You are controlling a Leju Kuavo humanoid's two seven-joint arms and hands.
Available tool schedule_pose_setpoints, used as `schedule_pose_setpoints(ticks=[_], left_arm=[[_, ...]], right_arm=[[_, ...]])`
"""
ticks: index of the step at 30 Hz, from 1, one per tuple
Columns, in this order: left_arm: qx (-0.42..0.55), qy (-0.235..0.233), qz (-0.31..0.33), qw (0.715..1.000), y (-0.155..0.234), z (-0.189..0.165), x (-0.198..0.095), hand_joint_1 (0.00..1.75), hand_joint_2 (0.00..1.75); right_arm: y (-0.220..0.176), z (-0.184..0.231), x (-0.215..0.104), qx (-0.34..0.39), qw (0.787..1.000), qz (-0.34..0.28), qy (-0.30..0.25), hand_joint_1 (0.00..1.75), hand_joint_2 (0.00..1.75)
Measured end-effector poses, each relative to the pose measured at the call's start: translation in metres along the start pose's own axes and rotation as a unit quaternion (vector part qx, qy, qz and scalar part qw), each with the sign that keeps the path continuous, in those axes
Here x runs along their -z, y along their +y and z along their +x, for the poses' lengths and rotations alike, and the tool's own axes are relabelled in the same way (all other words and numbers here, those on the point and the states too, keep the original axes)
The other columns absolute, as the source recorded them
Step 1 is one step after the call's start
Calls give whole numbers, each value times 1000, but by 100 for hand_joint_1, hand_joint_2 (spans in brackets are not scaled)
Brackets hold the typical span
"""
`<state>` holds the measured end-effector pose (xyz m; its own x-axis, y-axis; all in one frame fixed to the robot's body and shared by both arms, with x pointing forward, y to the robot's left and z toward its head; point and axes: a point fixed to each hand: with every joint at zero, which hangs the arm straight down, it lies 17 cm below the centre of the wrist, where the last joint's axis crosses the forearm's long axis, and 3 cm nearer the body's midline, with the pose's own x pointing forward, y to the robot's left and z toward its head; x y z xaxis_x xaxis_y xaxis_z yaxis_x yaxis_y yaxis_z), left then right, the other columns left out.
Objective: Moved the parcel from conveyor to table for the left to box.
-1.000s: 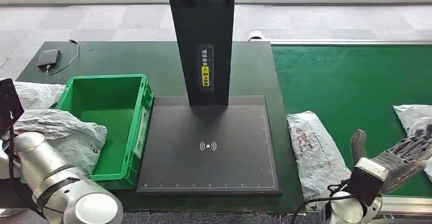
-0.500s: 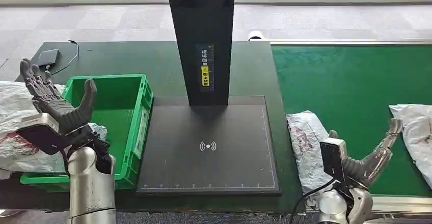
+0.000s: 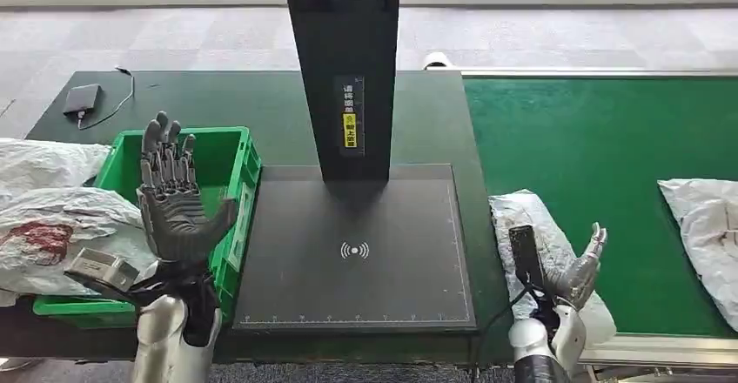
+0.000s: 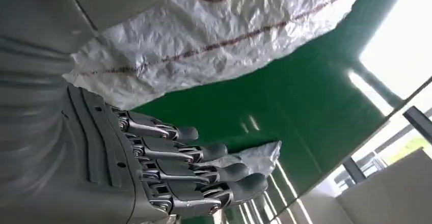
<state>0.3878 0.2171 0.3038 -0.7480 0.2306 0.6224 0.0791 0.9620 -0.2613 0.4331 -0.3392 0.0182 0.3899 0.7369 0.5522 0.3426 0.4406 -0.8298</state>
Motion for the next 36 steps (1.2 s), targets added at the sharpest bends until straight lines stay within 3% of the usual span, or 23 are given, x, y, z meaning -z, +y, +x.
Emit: schedule_pose_setpoints(ticks=[8,19,28,29,36], left_arm=[[-15,15,-30,999,-23,-4,-14,0,175],[-18,20,-34,999,-27,-4,-19,0,175],[-9,24,-43,999,-30,-6,-22,0,175],[-8,25,-46,999,-31,-6,-22,0,175],[-7,28,-50,998,-32,-8,-24,0,175]], right_arm=[[38,-19,-10,-14,997,70,33,0,175],[49,-26,-12,-24,995,91,38,0,175],[63,-54,-16,-80,983,134,98,0,175],[64,-57,-17,-84,981,140,102,175,175],[67,-61,-15,-94,978,153,106,175,175]])
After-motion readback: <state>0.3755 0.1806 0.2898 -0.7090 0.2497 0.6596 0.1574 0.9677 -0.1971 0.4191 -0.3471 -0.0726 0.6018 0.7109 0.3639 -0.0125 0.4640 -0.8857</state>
